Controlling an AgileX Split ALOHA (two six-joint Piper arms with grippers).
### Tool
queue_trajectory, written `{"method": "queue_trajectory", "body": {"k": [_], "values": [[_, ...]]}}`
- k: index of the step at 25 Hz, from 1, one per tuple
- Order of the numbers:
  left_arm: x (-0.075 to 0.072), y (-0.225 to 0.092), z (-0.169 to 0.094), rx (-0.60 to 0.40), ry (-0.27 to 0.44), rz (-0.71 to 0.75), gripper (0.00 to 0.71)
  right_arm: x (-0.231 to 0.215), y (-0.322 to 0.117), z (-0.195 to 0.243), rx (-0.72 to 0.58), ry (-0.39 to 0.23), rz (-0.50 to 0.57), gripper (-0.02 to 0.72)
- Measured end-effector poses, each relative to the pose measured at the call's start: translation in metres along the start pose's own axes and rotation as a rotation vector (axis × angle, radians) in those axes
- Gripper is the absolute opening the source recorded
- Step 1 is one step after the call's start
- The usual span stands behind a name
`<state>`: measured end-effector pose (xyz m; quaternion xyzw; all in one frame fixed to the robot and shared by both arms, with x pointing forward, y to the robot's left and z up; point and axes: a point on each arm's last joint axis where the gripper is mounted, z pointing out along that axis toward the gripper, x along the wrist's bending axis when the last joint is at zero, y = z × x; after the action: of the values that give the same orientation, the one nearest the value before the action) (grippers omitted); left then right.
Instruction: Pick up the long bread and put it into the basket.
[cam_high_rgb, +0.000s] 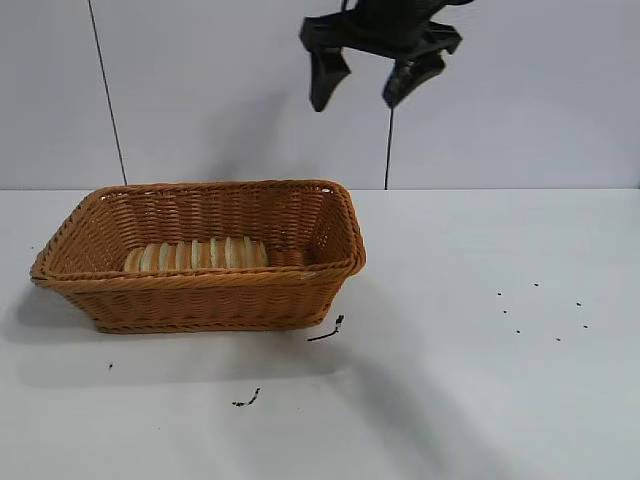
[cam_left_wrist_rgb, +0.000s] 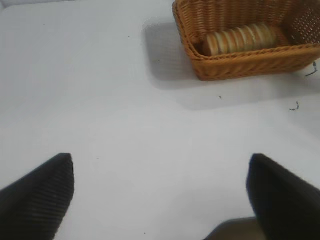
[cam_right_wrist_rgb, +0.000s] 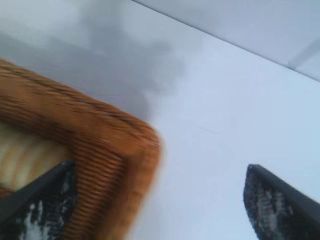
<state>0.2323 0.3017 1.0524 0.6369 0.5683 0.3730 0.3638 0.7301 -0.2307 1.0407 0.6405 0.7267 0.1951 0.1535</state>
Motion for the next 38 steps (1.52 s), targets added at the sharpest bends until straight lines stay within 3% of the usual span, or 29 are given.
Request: {"method": "queue_trajectory", "body": {"k": [7, 20, 29, 38], "values": [[0.0, 0.0, 0.0, 0.0, 0.0, 0.0, 0.696, -0.059, -0.009, -0.003, 0.074, -0.059, 0.105, 0.621], [0.0, 0.0, 0.0, 0.0, 0.0, 0.0, 0.696, -0.057, -0.028, -0.03, 0.155, -0.056, 0.112, 0.621], [0.0, 0.0, 0.0, 0.0, 0.0, 0.0, 0.696, -0.042, -0.12, -0.105, 0.268, -0.051, 0.117, 0.621], [0.0, 0.0, 0.0, 0.0, 0.0, 0.0, 0.696, -0.023, -0.248, -0.186, 0.217, -0.054, 0.114, 0.621]]}}
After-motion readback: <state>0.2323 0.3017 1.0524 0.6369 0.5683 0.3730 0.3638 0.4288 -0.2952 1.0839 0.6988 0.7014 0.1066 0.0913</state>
